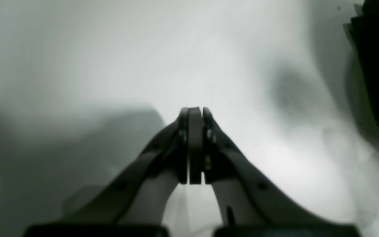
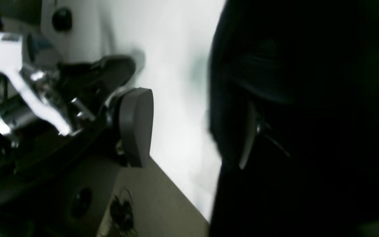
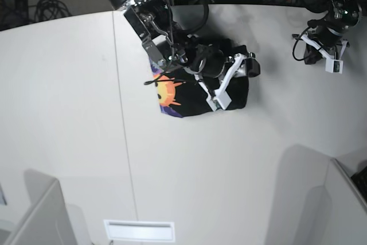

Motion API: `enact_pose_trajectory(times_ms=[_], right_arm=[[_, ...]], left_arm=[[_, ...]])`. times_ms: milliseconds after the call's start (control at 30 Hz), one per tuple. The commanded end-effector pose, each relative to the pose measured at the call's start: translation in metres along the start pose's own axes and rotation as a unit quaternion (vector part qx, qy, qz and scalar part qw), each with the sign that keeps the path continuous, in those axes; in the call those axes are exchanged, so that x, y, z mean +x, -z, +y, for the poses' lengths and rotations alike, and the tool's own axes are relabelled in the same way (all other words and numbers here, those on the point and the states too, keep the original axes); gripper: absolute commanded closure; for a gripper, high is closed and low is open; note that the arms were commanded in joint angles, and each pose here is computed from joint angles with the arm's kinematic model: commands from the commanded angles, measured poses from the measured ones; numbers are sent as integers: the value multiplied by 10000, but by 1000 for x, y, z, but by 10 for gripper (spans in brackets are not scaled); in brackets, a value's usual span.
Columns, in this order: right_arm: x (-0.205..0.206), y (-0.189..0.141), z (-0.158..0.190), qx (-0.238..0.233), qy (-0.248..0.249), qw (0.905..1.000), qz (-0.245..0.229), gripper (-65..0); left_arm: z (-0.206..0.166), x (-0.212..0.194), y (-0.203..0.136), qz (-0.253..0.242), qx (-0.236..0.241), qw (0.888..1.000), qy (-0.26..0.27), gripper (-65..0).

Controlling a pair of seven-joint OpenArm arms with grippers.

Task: Fold the T-shirt properly
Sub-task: 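Lift the bundle with the right gripper and flip it over, then release the bundle and pull the right gripper back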

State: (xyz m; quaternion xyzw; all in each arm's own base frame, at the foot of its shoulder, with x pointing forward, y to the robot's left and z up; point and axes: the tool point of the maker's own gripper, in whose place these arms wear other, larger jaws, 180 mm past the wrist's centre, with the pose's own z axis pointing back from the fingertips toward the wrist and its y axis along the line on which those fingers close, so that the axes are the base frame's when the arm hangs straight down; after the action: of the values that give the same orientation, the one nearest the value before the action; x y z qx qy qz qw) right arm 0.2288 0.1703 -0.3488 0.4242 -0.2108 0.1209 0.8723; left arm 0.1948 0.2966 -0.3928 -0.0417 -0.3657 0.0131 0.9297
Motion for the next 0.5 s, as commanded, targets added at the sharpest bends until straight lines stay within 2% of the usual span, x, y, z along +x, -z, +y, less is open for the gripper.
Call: enact_pose_trajectory(times_ms=[0,133,300,400,467], right_arm=[[15,-1,16,201,-158,9995,-172,-356],[8,6,37,376,-570,9977,30,-356],[-10,9,57,542,-1085,9911,550,-356],[-2,0,63,598,-1301,9888,418,-354],[14,-12,58,548,-1334,9895,107,-348]], left_arm=[[2,10,-3,-164,-7,9999,54,0],[2,10,-3,-164,-7,9999,54,0],[14,13,-9,-238,157,9996,-10,0],[15,14,-10,-255,168,9995,-27,0],[13,14,-9,-265,139,9995,-26,0]])
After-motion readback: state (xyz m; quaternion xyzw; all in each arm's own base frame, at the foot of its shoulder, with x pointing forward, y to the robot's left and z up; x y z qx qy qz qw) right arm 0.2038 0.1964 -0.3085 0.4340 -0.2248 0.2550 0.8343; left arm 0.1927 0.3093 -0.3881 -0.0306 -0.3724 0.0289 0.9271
